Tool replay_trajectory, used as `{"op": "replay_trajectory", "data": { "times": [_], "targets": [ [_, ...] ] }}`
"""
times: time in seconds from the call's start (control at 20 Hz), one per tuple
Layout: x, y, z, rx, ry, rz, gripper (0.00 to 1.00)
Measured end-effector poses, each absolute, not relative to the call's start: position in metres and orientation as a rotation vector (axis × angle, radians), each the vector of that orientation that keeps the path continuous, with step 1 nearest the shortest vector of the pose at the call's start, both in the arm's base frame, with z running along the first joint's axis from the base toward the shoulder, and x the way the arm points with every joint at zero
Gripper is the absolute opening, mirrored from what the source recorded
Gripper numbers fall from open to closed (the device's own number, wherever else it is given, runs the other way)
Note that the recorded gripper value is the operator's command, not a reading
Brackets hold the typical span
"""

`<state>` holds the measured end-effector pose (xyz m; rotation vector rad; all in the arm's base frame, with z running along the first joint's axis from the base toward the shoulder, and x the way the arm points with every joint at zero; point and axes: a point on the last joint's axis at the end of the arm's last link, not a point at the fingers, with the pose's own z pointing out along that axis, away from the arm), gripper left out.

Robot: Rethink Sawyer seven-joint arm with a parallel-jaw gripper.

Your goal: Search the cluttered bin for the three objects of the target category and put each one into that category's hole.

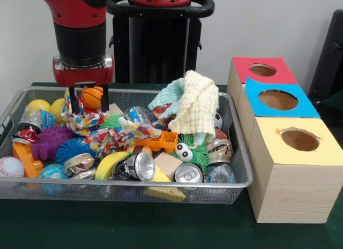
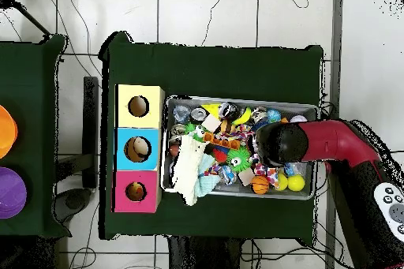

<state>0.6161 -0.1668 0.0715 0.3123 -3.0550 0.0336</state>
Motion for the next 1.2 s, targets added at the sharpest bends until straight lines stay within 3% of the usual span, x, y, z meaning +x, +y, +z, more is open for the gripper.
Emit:
{"op": "replay_trajectory", "data": {
  "times": [0.85,1.2],
  "targets": [
    [0.636,-0.194,0.09,0.325,-3.04,0.087,1.0],
    [0.631,-0.192,0.054,0.329,-3.013,0.038,1.0]
  ]
}}
